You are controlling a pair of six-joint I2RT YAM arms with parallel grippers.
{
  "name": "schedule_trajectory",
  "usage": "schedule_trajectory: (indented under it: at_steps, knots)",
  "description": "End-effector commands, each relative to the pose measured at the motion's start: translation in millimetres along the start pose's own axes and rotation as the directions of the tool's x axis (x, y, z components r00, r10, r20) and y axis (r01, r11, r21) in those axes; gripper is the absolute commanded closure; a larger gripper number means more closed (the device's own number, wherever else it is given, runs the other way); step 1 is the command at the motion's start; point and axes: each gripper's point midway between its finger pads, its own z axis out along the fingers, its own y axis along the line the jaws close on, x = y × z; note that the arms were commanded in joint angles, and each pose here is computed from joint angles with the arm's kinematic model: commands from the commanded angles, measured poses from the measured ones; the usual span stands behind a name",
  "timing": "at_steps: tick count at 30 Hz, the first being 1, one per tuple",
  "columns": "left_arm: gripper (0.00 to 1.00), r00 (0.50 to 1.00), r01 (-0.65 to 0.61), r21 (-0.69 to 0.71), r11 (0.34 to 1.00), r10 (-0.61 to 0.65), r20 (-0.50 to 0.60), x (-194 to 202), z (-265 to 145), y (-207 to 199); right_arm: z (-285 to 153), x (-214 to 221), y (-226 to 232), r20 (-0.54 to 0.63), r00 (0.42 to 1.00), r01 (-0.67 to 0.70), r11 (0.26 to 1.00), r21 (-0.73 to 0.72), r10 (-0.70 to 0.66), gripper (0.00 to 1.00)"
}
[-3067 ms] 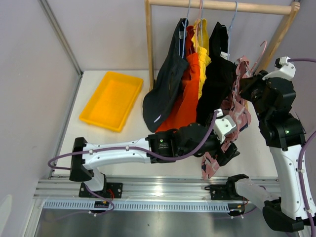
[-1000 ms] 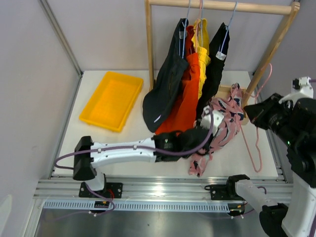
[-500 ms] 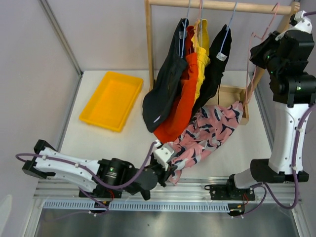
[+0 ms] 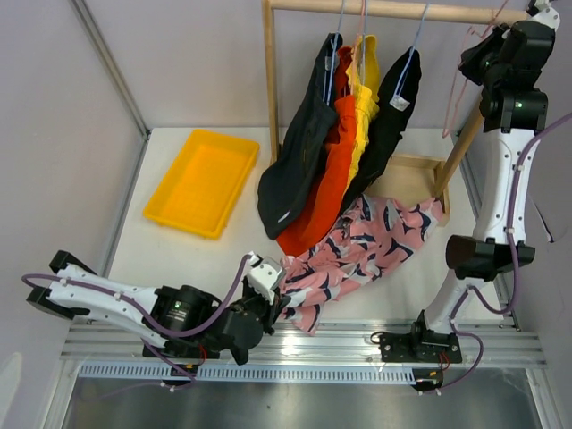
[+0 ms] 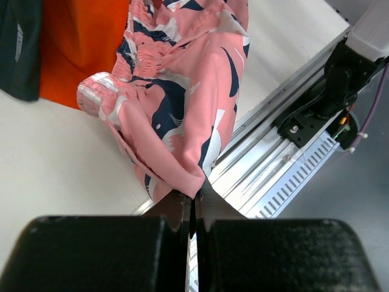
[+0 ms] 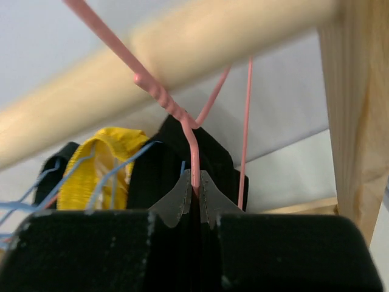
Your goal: Remove the shorts from the hanger
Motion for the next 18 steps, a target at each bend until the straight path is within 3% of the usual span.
schedule_trajectory:
  at_steps: [1,7,9,10,11,13,15,18]
  knots:
    - [1.0,0.998,0.057,-0.024,0.998,-0.056,0.039,-20.5,-10.0,3.8,15.6,-18.4,-3.5,0.044,0.998,-0.049,0.997,-0.066,0.052,1.0]
    - [1.0,0.997,0.035,-0.072,0.997,-0.03,0.068,-40.6,-19.1,14.2,39.4,14.3,-30.3,-0.06,0.995,-0.076,0.996,-0.037,0.073,1.0]
    - [1.0,0.993,0.06,-0.121,0.991,-0.046,0.112,-64.8,-26.9,19.8,29.1,14.0,-26.5,-0.061,0.995,-0.079,0.995,-0.061,0.075,1.0]
    - [1.0,0.995,0.011,-0.17,0.985,0.007,0.1,-65.6,-30.5,31.9,33.4,38.3,-37.6,-0.115,0.99,-0.09,0.995,-0.034,0.086,1.0]
    - [1.0,0.99,0.053,-0.164,0.985,-0.03,0.137,-90.5,-40.7,30.6,30.0,42.0,-39.1,-0.121,0.989,-0.093,0.995,-0.034,0.088,1.0]
    - [1.0,0.987,0.004,-0.237,0.972,0.034,0.155,-104.1,-44.9,46.0,16.4,39.4,-37.9,-0.11,0.989,-0.1,0.994,-0.041,0.095,1.0]
    - [1.0,0.981,0.014,-0.286,0.958,0.043,0.19,-133.7,-52.6,61.9,12.8,56.1,-48.4,-0.151,0.982,-0.119,0.993,-0.019,0.115,0.87]
    - [1.0,0.971,0.002,-0.353,0.936,0.083,0.225,-165.5,-57.6,84.5,2.3,69.9,-53.9,-0.187,0.973,-0.141,0.99,-0.019,0.135,0.76]
